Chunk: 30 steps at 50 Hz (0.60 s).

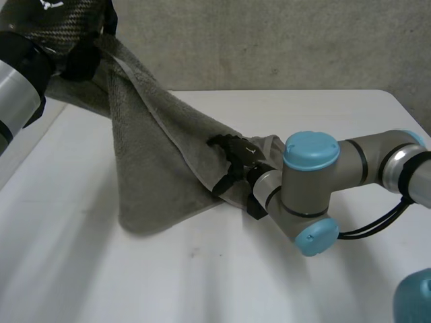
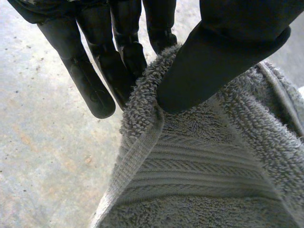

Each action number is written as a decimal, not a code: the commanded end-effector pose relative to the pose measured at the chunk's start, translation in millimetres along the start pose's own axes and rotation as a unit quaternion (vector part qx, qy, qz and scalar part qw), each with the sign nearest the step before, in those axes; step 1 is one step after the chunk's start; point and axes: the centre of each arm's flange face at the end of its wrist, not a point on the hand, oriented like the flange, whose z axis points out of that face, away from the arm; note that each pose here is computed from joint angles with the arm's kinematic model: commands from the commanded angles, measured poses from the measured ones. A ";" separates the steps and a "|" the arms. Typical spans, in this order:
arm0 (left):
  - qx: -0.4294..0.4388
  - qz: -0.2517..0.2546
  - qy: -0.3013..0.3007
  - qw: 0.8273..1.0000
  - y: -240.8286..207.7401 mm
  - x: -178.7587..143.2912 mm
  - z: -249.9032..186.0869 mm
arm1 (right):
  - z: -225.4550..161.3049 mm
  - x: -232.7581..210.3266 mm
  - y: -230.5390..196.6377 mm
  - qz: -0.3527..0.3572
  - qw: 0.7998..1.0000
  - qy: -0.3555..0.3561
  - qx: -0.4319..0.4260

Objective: Fold the towel.

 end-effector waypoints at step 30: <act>0.023 -0.087 -0.029 0.996 -15.0 -11.7 5.2 | 1.2 -56.2 56.0 0.083 0.984 -0.129 -0.090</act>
